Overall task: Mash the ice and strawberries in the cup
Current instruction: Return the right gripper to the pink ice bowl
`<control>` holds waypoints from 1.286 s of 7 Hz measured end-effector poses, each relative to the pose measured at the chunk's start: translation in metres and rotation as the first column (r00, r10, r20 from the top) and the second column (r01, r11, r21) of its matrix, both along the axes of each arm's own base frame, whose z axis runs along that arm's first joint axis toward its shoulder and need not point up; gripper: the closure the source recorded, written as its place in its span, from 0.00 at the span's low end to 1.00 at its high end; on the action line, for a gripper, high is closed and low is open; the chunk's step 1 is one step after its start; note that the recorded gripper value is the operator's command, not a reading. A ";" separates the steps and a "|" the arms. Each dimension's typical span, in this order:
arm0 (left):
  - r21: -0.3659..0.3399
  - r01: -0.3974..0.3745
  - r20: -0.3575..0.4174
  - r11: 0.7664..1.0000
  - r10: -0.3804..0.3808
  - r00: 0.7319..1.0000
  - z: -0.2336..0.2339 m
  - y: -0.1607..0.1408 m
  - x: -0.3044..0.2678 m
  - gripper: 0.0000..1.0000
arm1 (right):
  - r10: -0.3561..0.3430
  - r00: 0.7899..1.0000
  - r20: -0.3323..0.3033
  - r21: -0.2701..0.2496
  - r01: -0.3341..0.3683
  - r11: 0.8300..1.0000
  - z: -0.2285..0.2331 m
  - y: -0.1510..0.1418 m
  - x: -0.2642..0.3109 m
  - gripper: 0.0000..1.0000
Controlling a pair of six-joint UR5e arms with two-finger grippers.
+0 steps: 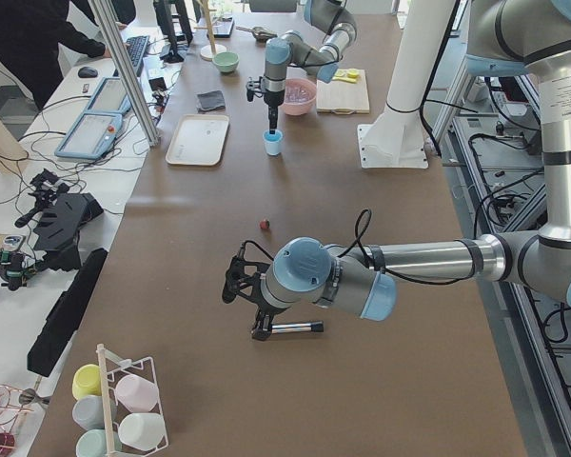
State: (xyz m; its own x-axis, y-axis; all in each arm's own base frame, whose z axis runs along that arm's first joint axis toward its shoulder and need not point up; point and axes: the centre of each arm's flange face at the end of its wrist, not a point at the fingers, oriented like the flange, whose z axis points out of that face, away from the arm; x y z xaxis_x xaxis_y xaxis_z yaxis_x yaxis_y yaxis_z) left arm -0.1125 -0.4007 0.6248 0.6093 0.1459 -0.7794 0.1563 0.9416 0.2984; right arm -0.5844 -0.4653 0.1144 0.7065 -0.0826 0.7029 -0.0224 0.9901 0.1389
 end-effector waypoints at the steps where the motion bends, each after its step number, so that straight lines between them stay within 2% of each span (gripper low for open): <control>1: 0.001 0.000 0.000 1.000 0.000 1.000 0.000 0.000 0.000 0.01 | -0.002 1.000 0.003 0.007 0.002 1.000 0.023 0.013 0.030 0.05; 2: 0.002 0.000 0.000 1.000 0.000 1.000 -0.001 0.000 0.000 0.01 | -0.001 1.000 -0.013 0.006 0.001 1.000 0.044 0.026 0.066 0.05; 5: 0.001 0.001 -0.001 1.000 -0.001 1.000 -0.001 0.000 0.000 0.01 | 0.015 0.990 -0.141 -0.014 -0.017 1.000 0.122 0.054 0.155 0.05; 6: 0.001 0.001 -0.001 1.000 -0.001 1.000 -0.001 0.000 0.000 0.01 | -0.016 0.982 -0.189 -0.008 0.015 1.000 0.145 0.073 0.163 0.05; 7: 0.002 0.001 -0.001 1.000 -0.001 1.000 -0.002 -0.001 0.000 0.01 | -0.052 0.964 -0.262 -0.002 0.054 0.999 0.157 0.098 0.153 0.06; 8: 0.005 0.001 0.000 1.000 -0.001 1.000 -0.003 -0.001 0.000 0.01 | -0.073 0.943 -0.326 0.013 0.081 0.997 0.155 0.115 0.142 0.08; 9: 0.007 0.002 0.000 1.000 -0.002 1.000 -0.004 -0.001 0.000 0.01 | -0.088 0.929 -0.359 0.018 0.101 0.995 0.154 0.126 0.135 0.14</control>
State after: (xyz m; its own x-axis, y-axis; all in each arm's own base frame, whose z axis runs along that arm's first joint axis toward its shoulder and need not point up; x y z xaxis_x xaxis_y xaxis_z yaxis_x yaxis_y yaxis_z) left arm -0.1130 -0.4016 0.6209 0.6095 0.1498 -0.7785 0.1585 0.9392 0.3047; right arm -0.4498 -0.3389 0.2681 0.8979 -0.1821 0.4009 0.1290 0.9793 0.1559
